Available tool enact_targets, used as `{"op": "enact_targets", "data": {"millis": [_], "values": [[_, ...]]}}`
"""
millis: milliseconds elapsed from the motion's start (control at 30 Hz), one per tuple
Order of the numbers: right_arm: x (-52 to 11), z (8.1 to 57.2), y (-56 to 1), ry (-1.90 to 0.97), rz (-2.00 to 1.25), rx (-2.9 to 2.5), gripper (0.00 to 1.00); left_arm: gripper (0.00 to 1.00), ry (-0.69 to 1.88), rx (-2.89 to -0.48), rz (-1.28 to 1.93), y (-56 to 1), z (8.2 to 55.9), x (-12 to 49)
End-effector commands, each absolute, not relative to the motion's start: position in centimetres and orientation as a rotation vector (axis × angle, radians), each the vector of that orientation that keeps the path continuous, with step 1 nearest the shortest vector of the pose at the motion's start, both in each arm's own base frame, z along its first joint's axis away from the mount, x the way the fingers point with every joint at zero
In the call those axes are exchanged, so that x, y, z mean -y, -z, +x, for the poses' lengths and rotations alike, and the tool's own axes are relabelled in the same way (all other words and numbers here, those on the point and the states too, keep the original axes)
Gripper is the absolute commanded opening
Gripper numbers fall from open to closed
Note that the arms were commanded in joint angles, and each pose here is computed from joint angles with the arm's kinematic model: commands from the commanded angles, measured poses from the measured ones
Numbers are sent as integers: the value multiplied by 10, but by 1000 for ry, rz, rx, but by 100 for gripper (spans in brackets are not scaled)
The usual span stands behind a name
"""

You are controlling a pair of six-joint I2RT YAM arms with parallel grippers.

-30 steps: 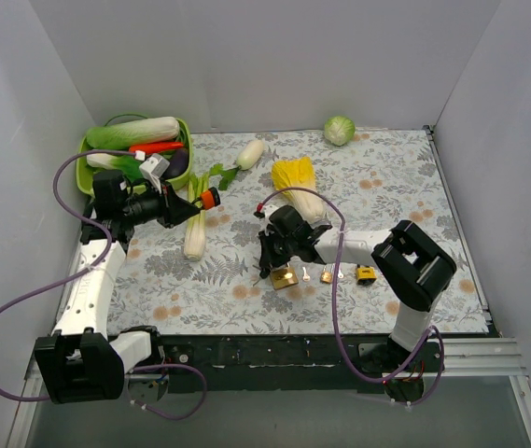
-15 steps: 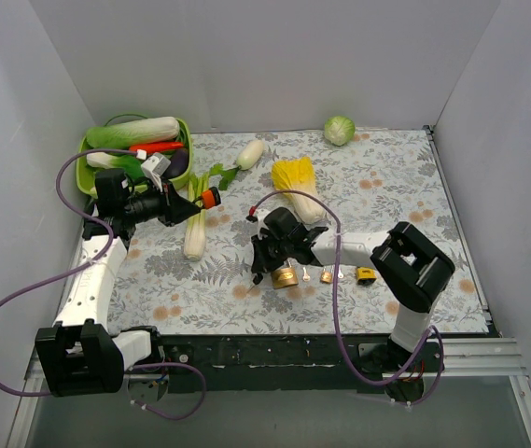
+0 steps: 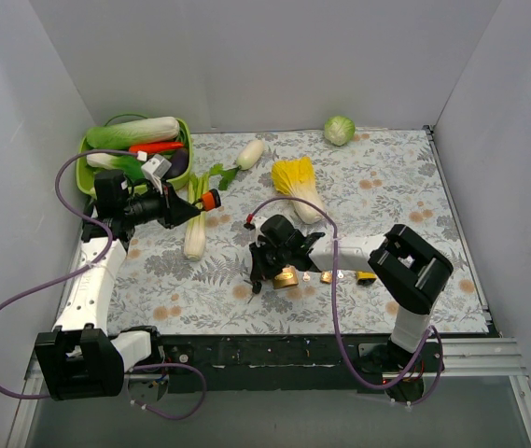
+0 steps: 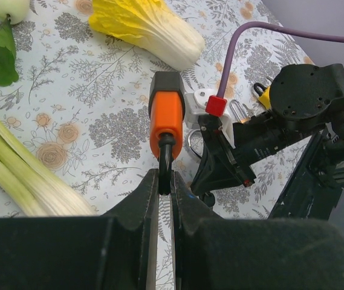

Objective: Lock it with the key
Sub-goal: Place the key at the center of the board.

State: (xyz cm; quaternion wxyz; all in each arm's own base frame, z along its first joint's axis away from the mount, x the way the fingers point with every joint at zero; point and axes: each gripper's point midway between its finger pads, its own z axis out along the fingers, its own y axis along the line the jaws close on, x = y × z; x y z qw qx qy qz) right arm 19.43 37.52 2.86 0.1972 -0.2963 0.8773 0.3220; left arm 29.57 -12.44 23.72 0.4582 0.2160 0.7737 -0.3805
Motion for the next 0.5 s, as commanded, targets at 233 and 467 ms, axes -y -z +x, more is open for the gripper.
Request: {"op": "enact_targets", "data": {"millis": [233,467], "values": [[-385,228,-50,-875,-821,-2332,1,0,952,-1860,602,-249,285,127],[-386,237,-52,-862,-818,-2315,1,0,955,-1862,606,-247,283,127]]}}
